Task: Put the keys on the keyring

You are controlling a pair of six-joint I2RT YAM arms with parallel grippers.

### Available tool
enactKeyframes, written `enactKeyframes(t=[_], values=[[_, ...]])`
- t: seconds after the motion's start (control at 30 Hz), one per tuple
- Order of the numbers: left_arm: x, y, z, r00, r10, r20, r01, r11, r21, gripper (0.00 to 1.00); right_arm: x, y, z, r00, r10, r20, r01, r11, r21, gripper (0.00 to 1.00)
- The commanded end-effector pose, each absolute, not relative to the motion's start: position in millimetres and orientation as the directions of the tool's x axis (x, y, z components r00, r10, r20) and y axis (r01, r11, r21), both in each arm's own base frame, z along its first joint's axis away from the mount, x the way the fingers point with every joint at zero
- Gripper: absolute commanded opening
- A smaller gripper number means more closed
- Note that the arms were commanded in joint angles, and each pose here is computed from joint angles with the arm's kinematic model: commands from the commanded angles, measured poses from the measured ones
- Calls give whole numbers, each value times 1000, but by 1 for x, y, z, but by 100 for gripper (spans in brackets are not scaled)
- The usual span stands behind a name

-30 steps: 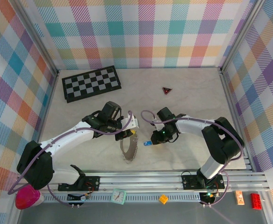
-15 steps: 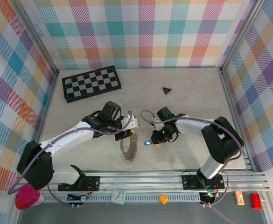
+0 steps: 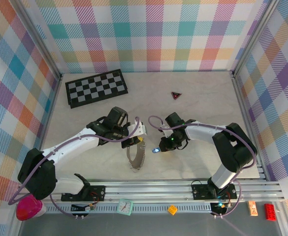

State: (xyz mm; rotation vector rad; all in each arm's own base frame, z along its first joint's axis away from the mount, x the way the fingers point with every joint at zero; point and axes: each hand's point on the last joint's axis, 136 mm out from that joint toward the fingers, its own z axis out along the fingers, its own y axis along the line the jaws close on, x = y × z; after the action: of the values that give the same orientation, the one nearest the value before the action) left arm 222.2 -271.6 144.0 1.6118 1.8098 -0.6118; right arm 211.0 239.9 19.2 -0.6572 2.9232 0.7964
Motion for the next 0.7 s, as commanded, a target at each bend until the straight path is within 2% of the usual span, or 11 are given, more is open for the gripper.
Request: enactKeyframes(t=[0.0,0.67], values=[[216,-276,150,-8,680,-733,991,104,85,0,213,244,27,-901,-402,-165,-429,762,486,13],[215,-277,150,-10,680,-733,992,101,80,0,214,243,30,-900,-398,-176,-432,765,478,8]])
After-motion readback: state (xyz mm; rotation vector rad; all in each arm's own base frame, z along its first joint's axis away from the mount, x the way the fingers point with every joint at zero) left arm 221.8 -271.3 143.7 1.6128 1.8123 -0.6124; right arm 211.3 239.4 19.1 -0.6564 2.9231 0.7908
